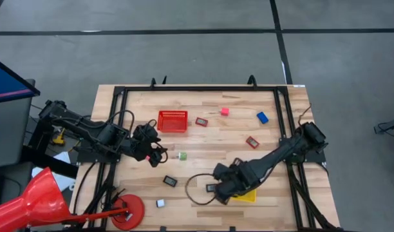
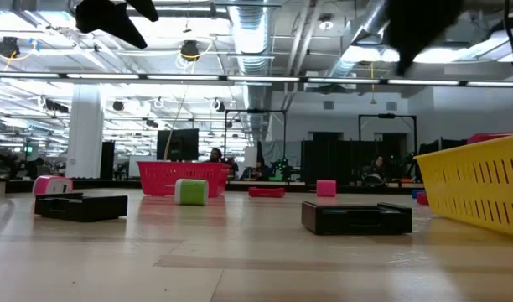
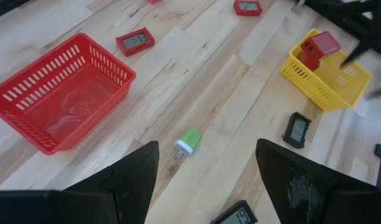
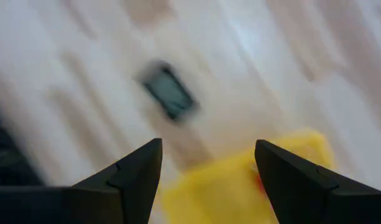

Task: Pick & Place Office items
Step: Put the top right pink charger adapter into the yellow basket

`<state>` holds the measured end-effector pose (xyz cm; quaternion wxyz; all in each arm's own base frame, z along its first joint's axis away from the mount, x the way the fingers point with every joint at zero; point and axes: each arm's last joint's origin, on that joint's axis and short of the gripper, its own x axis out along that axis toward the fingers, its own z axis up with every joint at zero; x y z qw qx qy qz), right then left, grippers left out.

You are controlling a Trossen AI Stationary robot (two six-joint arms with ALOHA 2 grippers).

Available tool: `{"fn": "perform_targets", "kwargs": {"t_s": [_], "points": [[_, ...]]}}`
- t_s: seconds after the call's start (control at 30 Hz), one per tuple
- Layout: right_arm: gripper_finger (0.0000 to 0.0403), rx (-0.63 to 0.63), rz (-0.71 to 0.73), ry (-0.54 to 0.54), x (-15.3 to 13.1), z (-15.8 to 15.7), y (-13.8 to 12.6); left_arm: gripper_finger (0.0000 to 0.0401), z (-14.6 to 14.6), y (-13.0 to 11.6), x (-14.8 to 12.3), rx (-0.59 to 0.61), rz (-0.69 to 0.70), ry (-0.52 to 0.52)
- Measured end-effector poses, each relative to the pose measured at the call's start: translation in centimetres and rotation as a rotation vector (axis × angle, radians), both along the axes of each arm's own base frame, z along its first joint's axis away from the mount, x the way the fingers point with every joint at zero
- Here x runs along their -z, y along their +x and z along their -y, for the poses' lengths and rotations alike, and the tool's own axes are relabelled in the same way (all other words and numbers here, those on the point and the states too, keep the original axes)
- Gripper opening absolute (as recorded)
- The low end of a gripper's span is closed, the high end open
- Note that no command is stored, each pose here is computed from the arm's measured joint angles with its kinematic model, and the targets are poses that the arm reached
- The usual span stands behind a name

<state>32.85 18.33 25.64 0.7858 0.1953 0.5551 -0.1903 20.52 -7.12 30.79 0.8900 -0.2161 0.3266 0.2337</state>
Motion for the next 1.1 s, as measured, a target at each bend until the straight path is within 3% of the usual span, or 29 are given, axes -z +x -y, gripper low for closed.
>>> {"fn": "perform_targets", "kwargs": {"t_s": [0.1,0.27,0.5,0.7,0.87,0.93,1.1], "points": [[0.0250,0.078,0.087,0.058,-0.5,1.3,1.7,0.0264,0.0,0.0,0.0,-0.024,0.010,-0.025],[0.0250,0.312,0.157,0.109,-1.9,5.2,3.1,0.0264,0.0,-0.2,0.2,-0.052,-0.005,-0.045],[0.0249,0.550,0.163,0.004,-4.7,12.4,1.9,0.0264,-0.1,-0.6,0.5,-0.097,-0.041,-0.084],[0.0248,0.534,0.207,-0.127,-6.1,17.5,1.8,0.0264,-0.1,-0.6,0.5,-0.096,-0.040,-0.082],[0.0248,0.657,0.124,-0.058,-6.1,22.6,0.8,0.0264,-0.1,-0.6,0.5,-0.097,-0.040,-0.082],[0.0248,0.667,0.103,-0.078,-5.7,24.4,0.8,0.0264,-0.2,-0.6,0.5,-0.103,-0.039,-0.080],[0.0248,0.369,0.030,-0.108,-4.5,26.8,1.6,0.0264,-0.5,-0.6,1.6,-0.116,-0.058,-0.065]]}}
